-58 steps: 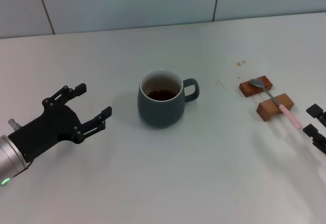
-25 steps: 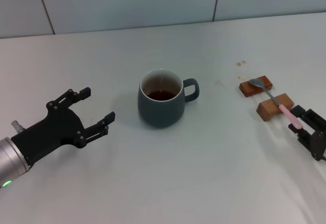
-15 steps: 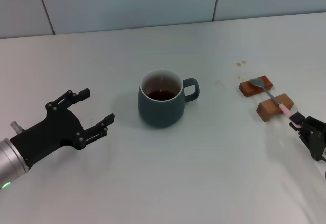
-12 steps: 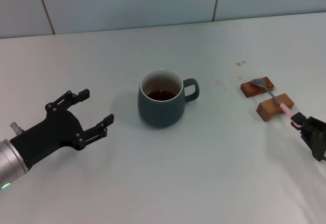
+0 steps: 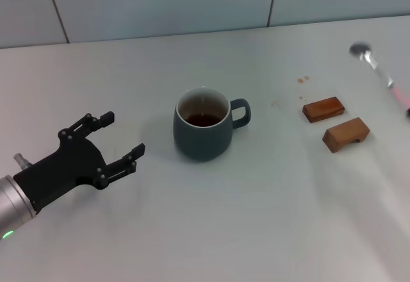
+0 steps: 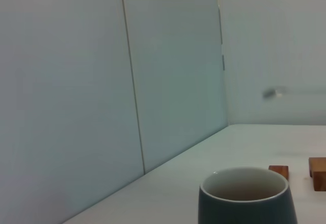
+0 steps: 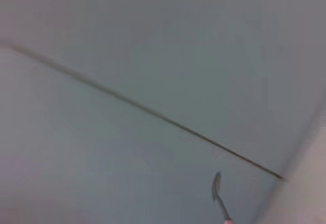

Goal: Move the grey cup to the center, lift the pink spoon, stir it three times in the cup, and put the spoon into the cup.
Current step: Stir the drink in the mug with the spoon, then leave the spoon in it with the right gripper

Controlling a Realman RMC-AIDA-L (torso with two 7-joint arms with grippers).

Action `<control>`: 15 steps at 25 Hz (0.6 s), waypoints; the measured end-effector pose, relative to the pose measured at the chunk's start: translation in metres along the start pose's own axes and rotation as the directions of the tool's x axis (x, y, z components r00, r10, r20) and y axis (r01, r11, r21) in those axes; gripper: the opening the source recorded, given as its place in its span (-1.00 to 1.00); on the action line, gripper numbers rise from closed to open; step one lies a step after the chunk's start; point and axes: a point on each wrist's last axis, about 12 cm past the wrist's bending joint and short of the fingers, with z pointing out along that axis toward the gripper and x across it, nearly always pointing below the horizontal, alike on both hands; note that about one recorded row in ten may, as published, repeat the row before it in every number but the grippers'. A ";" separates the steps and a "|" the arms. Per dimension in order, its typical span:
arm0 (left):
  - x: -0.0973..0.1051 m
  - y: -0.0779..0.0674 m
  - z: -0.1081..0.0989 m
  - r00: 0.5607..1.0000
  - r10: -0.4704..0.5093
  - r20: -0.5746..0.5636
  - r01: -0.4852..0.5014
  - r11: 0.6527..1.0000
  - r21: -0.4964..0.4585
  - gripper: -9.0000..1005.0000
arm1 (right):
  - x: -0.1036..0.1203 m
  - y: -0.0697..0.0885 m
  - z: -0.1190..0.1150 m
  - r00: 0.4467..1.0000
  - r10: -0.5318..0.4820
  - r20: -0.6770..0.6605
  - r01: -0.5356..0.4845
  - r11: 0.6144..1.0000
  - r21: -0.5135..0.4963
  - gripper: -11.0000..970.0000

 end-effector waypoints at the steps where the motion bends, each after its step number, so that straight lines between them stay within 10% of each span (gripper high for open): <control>1: 0.000 0.000 0.001 1.000 0.002 0.000 -0.002 1.000 0.003 0.66 | -0.009 0.004 0.000 0.999 -0.050 -0.007 0.050 0.998 -0.028 -0.74; 7: -0.002 -0.001 0.004 1.000 0.014 -0.003 -0.014 0.999 0.031 0.66 | -0.082 0.051 0.016 0.904 -0.401 -0.145 0.370 0.907 -0.201 -0.74; 15: -0.002 -0.002 0.009 1.000 0.023 -0.014 -0.022 0.998 0.053 0.66 | -0.119 0.118 0.052 0.711 -0.617 -0.337 0.508 0.782 -0.361 -0.74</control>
